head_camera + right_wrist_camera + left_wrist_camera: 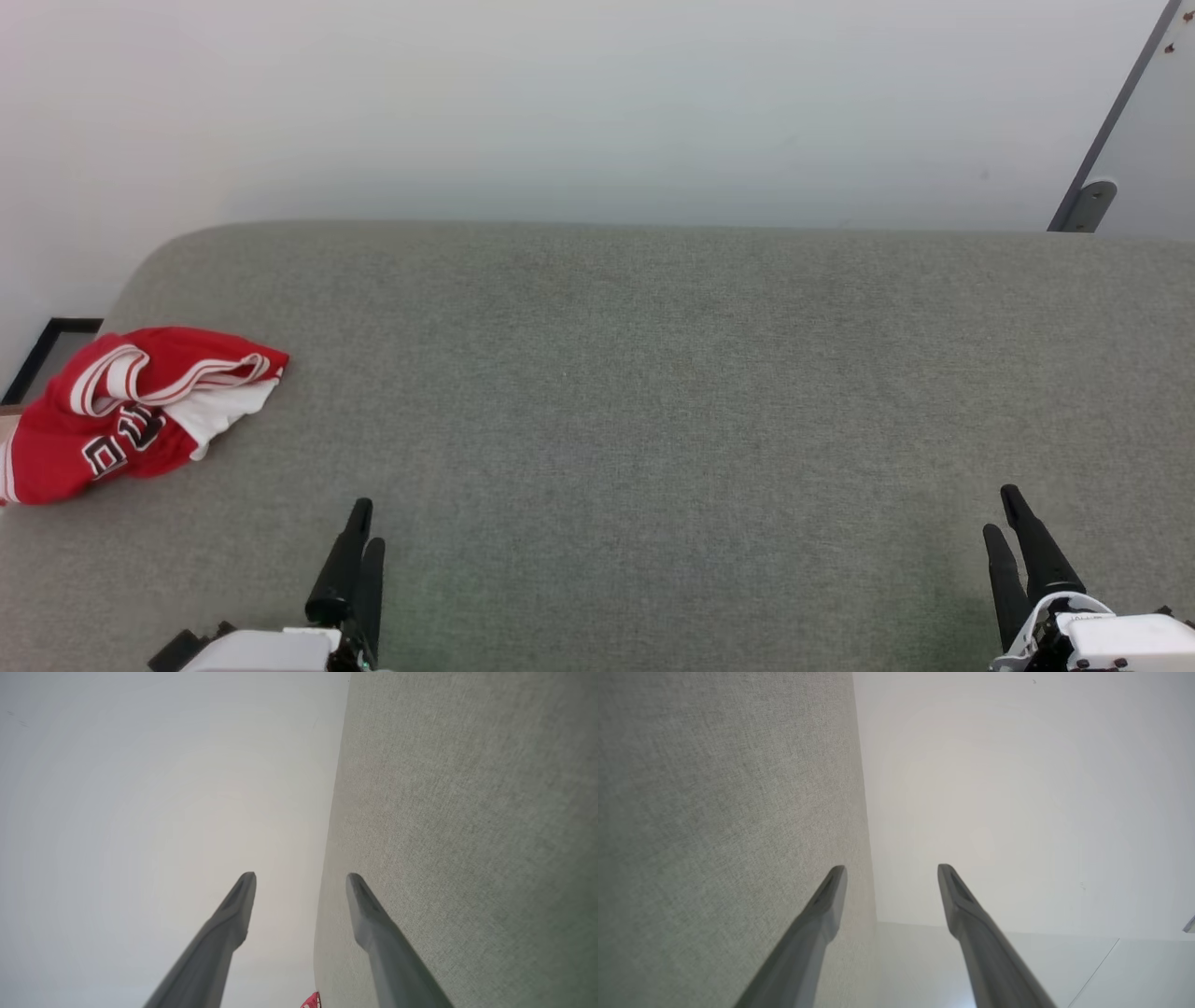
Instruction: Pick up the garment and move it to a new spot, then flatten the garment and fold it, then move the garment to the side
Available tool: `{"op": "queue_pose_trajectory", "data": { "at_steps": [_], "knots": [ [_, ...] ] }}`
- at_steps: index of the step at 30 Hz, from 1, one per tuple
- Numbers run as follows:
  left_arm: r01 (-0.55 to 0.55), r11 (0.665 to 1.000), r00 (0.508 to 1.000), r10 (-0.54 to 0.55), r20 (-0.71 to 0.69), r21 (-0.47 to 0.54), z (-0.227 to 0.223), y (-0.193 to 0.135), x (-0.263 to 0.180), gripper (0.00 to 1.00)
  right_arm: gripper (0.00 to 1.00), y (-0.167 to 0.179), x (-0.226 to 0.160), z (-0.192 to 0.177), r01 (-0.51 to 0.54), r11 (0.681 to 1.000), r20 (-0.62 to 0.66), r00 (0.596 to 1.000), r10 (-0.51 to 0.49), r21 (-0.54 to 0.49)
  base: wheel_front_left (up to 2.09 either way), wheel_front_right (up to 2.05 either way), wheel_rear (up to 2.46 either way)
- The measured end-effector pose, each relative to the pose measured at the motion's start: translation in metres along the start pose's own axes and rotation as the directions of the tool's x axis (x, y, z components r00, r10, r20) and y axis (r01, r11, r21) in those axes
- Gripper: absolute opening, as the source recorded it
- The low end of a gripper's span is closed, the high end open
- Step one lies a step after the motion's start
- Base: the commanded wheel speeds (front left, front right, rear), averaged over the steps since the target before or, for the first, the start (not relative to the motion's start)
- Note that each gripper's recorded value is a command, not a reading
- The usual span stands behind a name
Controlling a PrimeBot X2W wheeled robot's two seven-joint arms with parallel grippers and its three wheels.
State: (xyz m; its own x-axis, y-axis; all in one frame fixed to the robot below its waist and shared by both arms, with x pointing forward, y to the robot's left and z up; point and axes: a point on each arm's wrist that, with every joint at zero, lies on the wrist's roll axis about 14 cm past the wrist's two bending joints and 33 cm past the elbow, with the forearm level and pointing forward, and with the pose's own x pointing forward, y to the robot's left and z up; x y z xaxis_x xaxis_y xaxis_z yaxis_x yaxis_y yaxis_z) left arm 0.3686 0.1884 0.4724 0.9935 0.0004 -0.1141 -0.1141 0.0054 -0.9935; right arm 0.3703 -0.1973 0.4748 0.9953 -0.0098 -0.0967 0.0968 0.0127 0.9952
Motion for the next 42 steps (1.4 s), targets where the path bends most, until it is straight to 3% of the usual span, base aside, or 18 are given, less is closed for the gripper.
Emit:
{"op": "queue_pose_trajectory", "data": {
  "at_steps": [2,3,10,17,23,30,42],
  "knots": [
    [0.006,1.000,1.000,-0.006,0.000,0.029,-0.001,-0.003,0.000,1.00,1.00,0.004,0.000,0.000,-0.011,1.000,0.005,1.000,0.011,-0.014,0.00,0.00,0.00],
    [0.009,0.996,1.000,-0.009,-0.001,0.088,-0.002,-0.007,-0.001,1.00,1.00,0.009,0.000,0.001,-0.025,0.997,0.006,1.000,0.026,-0.069,0.00,0.00,0.00],
    [0.014,0.985,1.000,-0.013,-0.002,0.173,-0.001,-0.011,-0.001,1.00,1.00,0.012,0.000,0.005,-0.032,0.988,0.011,0.999,0.034,-0.148,0.00,0.00,0.00],
    [0.007,0.942,1.000,-0.004,-0.009,0.335,-0.001,-0.013,-0.002,1.00,1.00,0.014,-0.001,0.008,-0.033,0.958,0.014,0.999,0.039,-0.283,0.00,0.00,0.00],
    [0.002,0.883,1.000,0.004,-0.012,0.469,-0.002,-0.013,-0.002,1.00,1.00,0.013,-0.003,0.012,-0.026,0.913,0.019,0.999,0.037,-0.408,0.00,0.00,0.00],
    [-0.003,0.797,1.000,0.005,-0.001,0.604,0.001,-0.014,-0.003,1.00,1.00,0.014,-0.003,0.017,-0.023,0.838,0.024,0.999,0.042,-0.545,0.00,0.00,0.00],
    [0.015,0.646,0.999,-0.035,0.011,0.763,0.004,-0.021,-0.006,1.00,1.00,0.021,-0.005,0.023,-0.025,0.717,0.029,0.998,0.063,-0.697,0.00,0.00,0.00]
  ]
}}
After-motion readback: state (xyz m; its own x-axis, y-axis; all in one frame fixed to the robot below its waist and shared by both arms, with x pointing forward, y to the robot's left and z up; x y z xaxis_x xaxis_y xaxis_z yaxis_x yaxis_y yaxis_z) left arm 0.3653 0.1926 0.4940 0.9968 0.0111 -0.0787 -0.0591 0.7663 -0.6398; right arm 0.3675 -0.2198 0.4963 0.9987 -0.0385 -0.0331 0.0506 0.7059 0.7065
